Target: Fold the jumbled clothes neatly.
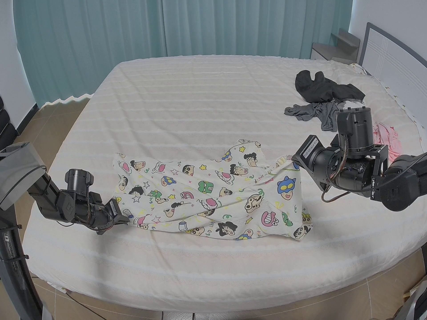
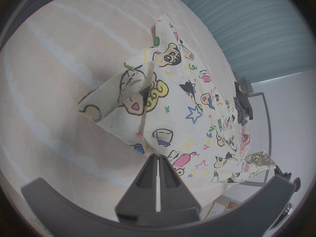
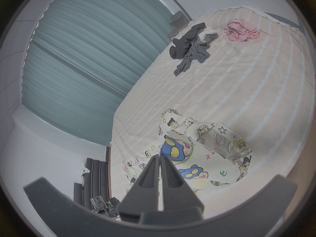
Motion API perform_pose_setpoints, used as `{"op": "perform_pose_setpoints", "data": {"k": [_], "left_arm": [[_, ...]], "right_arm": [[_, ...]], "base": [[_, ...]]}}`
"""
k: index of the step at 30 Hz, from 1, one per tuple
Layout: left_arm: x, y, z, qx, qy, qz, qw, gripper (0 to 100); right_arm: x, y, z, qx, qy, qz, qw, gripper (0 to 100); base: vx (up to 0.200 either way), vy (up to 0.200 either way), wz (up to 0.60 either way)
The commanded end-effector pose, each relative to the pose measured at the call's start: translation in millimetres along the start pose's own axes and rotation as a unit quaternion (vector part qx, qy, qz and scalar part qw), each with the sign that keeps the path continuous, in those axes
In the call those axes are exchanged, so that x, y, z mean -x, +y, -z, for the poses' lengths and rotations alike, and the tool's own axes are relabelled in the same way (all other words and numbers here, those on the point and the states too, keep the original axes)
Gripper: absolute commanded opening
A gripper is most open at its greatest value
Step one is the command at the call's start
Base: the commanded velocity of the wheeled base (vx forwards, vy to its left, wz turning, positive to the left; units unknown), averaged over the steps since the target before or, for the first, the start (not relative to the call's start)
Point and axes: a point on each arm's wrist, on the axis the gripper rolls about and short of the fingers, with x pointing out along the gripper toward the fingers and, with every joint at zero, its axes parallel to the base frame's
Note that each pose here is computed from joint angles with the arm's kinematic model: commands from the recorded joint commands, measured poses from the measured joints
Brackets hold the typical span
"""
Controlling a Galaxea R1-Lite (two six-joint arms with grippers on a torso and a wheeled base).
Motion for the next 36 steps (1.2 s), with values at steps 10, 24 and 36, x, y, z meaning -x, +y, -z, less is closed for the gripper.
{"op": "perform_pose_setpoints", "data": {"k": [10, 24, 36], "left_arm": [[42.8, -23.9, -23.5, 0.025, -0.069, 0.038, 0.9966, 0], [68.2, -36.9, -57.9, 0.033, -0.137, 0.068, 0.9877, 0], [52.4, -25.4, -51.5, 0.041, -0.106, 0.065, 0.9914, 0]], "right_arm": [[1.6, 0.4, -1.7, -0.001, -0.002, -0.002, 1.0000, 0], [-1.4, 1.5, -4.2, -0.006, -0.017, -0.018, 0.9997, 0], [-2.7, -2.2, -1.5, 0.004, -0.016, -0.016, 0.9997, 0]], "base": [[0.000, 0.000, 0.00], [0.000, 0.000, 0.00], [0.000, 0.000, 0.00]]}}
